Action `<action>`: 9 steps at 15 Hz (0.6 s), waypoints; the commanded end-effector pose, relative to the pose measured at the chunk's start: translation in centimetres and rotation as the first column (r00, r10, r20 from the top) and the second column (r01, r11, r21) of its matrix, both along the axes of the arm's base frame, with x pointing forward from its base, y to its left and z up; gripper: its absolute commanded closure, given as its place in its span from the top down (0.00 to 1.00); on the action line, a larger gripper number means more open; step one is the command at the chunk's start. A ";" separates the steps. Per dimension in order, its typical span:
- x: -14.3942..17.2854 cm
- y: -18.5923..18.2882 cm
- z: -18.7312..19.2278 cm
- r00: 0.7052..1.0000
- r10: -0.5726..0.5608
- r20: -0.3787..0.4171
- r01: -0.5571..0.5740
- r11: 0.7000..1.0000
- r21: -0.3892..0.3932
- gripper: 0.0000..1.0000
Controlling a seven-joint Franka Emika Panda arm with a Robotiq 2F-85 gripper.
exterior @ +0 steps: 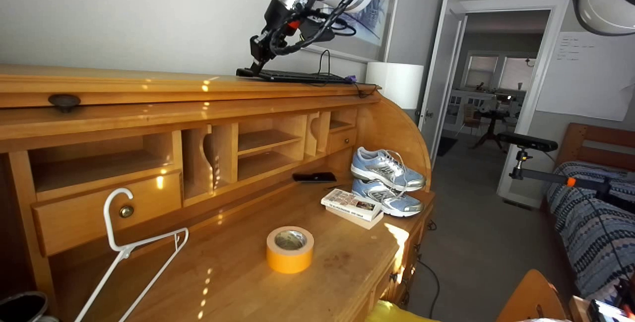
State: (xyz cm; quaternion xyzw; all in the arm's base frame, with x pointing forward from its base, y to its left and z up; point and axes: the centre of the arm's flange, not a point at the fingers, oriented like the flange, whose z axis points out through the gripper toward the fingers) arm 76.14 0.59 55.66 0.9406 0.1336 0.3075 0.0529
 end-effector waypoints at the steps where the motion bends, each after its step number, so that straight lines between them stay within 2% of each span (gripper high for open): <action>1: 0.7 -0.8 0.0 1.000 -0.003 0.001 0.003 1.000 0.011 0.00; 9: 0.8 -2.0 -0.1 1.000 -0.025 -0.011 0.025 1.000 0.009 0.00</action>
